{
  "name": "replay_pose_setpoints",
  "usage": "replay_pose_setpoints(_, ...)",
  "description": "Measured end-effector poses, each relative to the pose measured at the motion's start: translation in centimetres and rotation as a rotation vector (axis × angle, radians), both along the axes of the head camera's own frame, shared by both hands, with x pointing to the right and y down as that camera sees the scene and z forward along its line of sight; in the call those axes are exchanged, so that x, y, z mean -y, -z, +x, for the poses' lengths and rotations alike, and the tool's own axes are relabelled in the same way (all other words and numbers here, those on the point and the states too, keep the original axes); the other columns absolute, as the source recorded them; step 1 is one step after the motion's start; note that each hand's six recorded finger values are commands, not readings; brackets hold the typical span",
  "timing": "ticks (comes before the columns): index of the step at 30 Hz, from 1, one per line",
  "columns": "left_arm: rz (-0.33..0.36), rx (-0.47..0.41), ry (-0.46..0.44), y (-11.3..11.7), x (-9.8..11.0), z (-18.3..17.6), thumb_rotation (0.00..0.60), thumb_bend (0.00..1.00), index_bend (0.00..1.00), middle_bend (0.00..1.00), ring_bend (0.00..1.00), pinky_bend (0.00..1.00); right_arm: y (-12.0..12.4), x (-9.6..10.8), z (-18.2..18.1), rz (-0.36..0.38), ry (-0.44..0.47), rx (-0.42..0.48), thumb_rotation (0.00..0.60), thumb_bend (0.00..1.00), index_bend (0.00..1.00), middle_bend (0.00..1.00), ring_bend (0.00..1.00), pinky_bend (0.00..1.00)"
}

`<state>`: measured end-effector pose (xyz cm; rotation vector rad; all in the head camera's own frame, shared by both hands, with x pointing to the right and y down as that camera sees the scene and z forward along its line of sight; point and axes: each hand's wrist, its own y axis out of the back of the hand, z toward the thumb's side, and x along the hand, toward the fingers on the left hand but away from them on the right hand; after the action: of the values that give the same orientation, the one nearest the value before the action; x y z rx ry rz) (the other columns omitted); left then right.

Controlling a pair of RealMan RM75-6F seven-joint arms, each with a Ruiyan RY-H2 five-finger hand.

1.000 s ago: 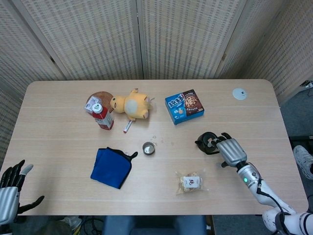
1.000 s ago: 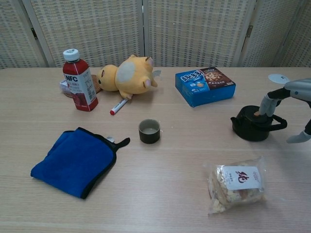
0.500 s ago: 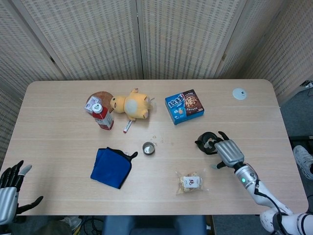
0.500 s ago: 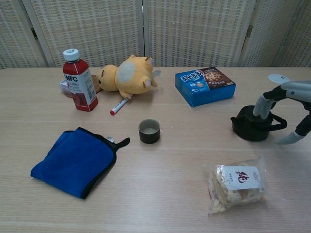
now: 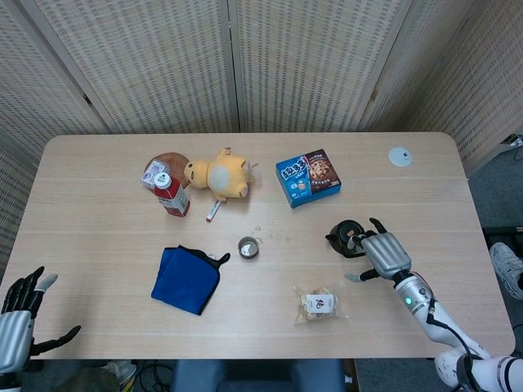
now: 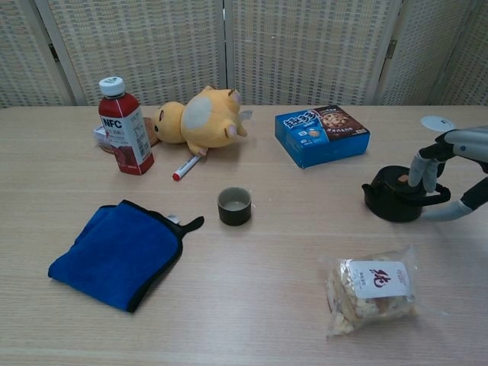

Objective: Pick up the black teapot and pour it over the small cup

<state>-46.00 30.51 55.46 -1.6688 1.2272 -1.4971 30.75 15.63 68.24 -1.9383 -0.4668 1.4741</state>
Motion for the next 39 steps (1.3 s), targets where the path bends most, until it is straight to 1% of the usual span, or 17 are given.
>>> replay_pose_setpoints(4,-0.001,0.003,0.001,0.0,0.0,0.0,0.502,0.00,0.12,0.00,0.00,0.00,-0.4,0.2,-0.3,0.006,0.020,-0.018,0.345,0.00,0.40,0.44,0.30,0.00)
replay_pose_setpoints(18,-0.007,0.010,0.006,-0.2,-0.1,-0.2,0.502,0.00,0.12,0.00,0.00,0.00,-1.3,0.1,-0.8,-0.012,0.032,-0.042,0.345,0.00,0.40,0.45,0.34,0.00)
replay_pose_setpoints(39,-0.012,0.012,0.017,-0.4,-0.4,-0.7,0.502,0.00,0.12,0.00,0.00,0.00,-2.3,-1.1,-1.3,-0.058,0.071,-0.085,0.359,0.00,0.40,0.46,0.35,0.00)
